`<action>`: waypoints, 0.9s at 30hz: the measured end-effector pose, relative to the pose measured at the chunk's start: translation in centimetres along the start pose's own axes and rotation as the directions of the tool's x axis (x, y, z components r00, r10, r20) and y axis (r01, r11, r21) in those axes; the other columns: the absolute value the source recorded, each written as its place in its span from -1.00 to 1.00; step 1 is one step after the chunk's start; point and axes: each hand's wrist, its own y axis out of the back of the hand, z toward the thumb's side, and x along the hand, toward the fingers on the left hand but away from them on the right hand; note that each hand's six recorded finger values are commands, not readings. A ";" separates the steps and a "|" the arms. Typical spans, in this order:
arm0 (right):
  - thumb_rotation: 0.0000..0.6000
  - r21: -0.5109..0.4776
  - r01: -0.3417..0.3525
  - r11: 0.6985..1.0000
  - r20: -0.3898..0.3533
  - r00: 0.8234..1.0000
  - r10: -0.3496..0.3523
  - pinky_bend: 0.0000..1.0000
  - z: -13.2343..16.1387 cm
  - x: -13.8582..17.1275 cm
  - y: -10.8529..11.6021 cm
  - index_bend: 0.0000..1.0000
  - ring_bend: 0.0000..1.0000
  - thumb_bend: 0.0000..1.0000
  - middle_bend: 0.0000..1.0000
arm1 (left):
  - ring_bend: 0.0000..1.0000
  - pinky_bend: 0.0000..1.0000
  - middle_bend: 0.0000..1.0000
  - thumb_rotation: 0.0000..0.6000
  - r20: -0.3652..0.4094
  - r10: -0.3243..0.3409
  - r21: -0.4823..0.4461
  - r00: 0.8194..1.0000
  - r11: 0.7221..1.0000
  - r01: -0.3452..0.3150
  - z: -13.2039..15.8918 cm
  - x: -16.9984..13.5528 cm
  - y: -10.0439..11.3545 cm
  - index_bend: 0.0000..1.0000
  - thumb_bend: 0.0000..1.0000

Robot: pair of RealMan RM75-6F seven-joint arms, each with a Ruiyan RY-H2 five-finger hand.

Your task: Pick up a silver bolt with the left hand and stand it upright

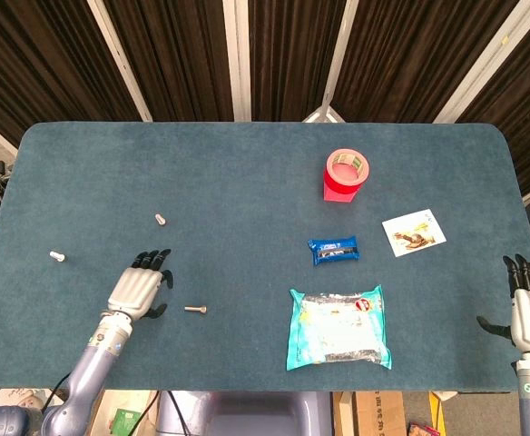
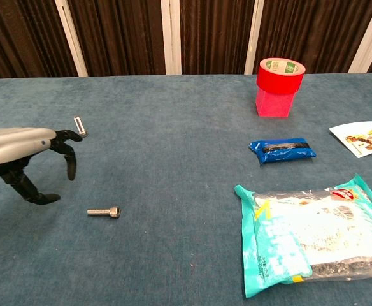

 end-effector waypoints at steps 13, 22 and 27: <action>1.00 -0.014 -0.001 1.000 0.003 1.000 0.001 -1.00 -0.2 -0.1 0.1 -0.80 -1.00 -0.99 -0.99 | -1.00 -1.00 -0.98 1.00 0.028 -0.037 0.020 0.999 0.999 0.036 2.7 0.2 -1.5 -0.08 -0.15; 1.00 -0.033 0.004 0.999 0.007 1.000 -0.004 -1.00 -0.5 -0.1 0.6 -0.80 -1.00 -0.99 -0.99 | -1.00 -1.00 -0.98 1.00 0.030 -0.034 0.039 0.999 0.999 0.033 3.9 0.4 -2.2 -0.07 -0.15; 1.00 -0.036 0.004 0.999 0.006 1.000 -0.004 -1.00 -0.6 -0.1 0.7 -0.80 -1.00 -0.99 -0.99 | -1.00 -1.00 -0.98 1.00 0.019 -0.038 0.044 0.999 0.998 0.037 3.8 0.6 -2.8 -0.06 -0.15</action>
